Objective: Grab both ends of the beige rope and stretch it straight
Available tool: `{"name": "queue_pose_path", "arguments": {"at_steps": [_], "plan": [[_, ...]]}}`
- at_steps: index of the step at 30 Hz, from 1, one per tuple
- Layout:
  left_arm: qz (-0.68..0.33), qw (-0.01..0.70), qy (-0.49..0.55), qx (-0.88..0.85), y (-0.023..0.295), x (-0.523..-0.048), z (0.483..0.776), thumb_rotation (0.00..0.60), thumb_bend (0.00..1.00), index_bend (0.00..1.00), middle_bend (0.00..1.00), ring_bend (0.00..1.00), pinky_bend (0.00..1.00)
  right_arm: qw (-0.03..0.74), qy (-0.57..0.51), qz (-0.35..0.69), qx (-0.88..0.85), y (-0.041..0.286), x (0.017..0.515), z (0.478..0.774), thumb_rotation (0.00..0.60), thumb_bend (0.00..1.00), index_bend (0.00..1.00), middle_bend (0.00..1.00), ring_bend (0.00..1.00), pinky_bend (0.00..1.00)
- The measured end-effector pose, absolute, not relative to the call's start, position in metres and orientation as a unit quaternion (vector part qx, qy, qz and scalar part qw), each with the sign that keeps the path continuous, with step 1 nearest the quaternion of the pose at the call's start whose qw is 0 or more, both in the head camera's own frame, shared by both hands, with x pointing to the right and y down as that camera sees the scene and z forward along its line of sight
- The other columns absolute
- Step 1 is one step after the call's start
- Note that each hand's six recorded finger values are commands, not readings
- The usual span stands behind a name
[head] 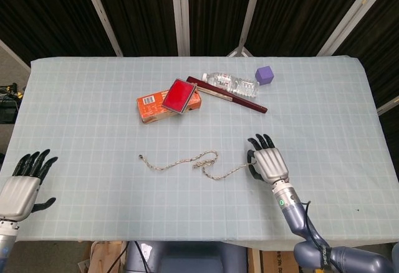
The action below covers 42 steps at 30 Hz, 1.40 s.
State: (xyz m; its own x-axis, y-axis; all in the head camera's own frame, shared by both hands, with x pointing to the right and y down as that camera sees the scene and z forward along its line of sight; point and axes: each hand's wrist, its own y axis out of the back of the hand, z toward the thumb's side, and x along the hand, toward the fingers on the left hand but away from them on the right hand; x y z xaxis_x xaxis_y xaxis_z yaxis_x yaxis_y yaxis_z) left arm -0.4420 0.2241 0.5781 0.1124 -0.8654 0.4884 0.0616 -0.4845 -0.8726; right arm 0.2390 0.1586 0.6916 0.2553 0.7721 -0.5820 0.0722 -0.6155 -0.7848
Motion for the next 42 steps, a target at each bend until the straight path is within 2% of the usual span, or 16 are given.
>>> {"name": "queue_pose_path", "arguments": {"at_steps": [9,18,22,27,42], "plan": [[-0.552,0.454,0.247,-0.655,0.176,-0.378,0.603,0.6,0.21,0.36,0.12,0.02,0.02,0.315,-0.29,0.535,-0.728,0.163,0.235,0.695,0.6,0.49,0.58,0.19,0.0,0.0],[-0.522,0.48,0.208,-0.673,0.14,-0.294,0.645,0.6,0.29,0.43,0.14,0.02,0.03,0.312,-0.295,0.535,-0.728,0.16,0.236,0.694,0.6,0.49,0.58,0.19,0.0,0.0],[-0.516,0.478,0.194,-0.684,0.14,-0.266,0.664,0.6,0.32,0.48,0.15,0.02,0.03,0.312,-0.295,0.534,-0.728,0.16,0.235,0.694,0.6,0.49,0.58,0.19,0.0,0.0],[-0.515,0.464,0.19,-0.695,0.143,-0.24,0.687,0.6,0.32,0.49,0.16,0.02,0.03,0.313,-0.295,0.534,-0.728,0.161,0.234,0.694,0.6,0.49,0.58,0.19,0.0,0.0],[-0.506,0.458,0.176,-0.71,0.154,-0.206,0.709,0.6,0.37,0.53,0.17,0.02,0.03,0.313,-0.295,0.532,-0.729,0.161,0.232,0.695,0.6,0.49,0.58,0.19,0.0,0.0]]}}
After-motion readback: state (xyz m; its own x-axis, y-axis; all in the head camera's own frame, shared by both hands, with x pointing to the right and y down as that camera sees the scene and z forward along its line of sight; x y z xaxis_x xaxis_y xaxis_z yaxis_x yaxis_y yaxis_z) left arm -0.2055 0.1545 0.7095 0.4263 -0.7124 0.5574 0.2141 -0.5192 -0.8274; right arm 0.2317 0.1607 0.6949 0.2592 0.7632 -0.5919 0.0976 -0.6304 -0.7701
